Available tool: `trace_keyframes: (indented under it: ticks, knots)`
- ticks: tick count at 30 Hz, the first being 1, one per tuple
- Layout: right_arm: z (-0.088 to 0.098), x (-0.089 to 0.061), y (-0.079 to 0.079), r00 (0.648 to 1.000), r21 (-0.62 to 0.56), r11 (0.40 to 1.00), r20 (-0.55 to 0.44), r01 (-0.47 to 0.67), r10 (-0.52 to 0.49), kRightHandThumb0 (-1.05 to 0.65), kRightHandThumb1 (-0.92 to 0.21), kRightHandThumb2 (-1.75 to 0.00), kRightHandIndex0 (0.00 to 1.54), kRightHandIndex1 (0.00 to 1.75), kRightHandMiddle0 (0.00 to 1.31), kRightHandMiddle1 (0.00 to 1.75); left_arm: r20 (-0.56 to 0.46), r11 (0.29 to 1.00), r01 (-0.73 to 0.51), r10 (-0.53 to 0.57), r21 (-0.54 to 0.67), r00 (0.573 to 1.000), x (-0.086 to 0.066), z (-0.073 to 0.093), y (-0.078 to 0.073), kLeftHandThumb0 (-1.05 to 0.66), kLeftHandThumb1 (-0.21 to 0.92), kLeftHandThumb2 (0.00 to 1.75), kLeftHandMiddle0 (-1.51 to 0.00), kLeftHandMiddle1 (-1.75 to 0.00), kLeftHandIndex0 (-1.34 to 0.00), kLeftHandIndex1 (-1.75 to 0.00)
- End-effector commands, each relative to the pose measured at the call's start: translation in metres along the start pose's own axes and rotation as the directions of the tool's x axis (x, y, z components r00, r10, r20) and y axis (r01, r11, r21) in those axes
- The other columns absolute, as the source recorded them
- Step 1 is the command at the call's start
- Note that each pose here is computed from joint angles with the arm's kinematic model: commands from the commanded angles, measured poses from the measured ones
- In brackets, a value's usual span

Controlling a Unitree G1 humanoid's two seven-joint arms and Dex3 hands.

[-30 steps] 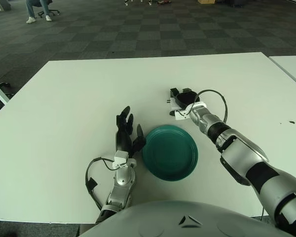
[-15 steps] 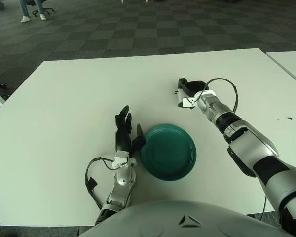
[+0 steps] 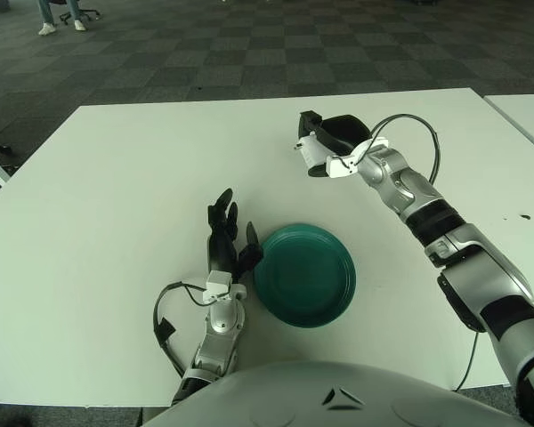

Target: Put the charger into the plate.

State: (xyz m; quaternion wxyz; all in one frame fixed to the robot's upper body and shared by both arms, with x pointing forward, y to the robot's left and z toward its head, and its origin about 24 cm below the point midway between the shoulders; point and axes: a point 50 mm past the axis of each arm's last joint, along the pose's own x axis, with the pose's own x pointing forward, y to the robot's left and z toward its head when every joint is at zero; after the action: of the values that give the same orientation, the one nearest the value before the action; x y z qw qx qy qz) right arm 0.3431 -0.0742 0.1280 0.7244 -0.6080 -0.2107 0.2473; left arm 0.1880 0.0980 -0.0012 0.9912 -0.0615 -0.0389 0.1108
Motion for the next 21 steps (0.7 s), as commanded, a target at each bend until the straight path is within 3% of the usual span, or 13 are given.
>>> trace_keyframes:
  ticks: [1, 7, 21]
  knots:
    - [0.022, -0.022, -0.012, 0.995, -0.012, 1.0, 0.094, -0.013, 0.014, -0.45, -0.41, -1.2, 0.79, 1.75, 0.54, 1.75, -0.236, 0.999, -0.03, 0.038, 0.038, 0.971, -0.037, -0.037, 0.0, -0.87, 0.92, 0.94, -0.38, -0.01, 0.0, -0.76]
    - [0.034, -0.042, -0.01, 0.991, -0.026, 0.999, 0.129, -0.042, 0.045, -0.44, -0.43, -1.18, 0.8, 1.75, 0.53, 1.75, -0.229, 0.999, -0.029, 0.038, 0.045, 0.973, -0.038, -0.036, 0.0, -0.88, 0.92, 0.95, -0.39, -0.02, 0.0, -0.77]
    - [0.055, -0.069, 0.005, 0.963, -0.027, 0.989, 0.223, -0.146, 0.149, -0.45, -0.42, -1.19, 0.96, 1.75, 0.53, 1.75, -0.225, 0.997, -0.035, 0.048, 0.062, 0.973, -0.038, -0.034, 0.001, -0.91, 0.92, 0.96, -0.39, -0.01, 0.0, -0.77]
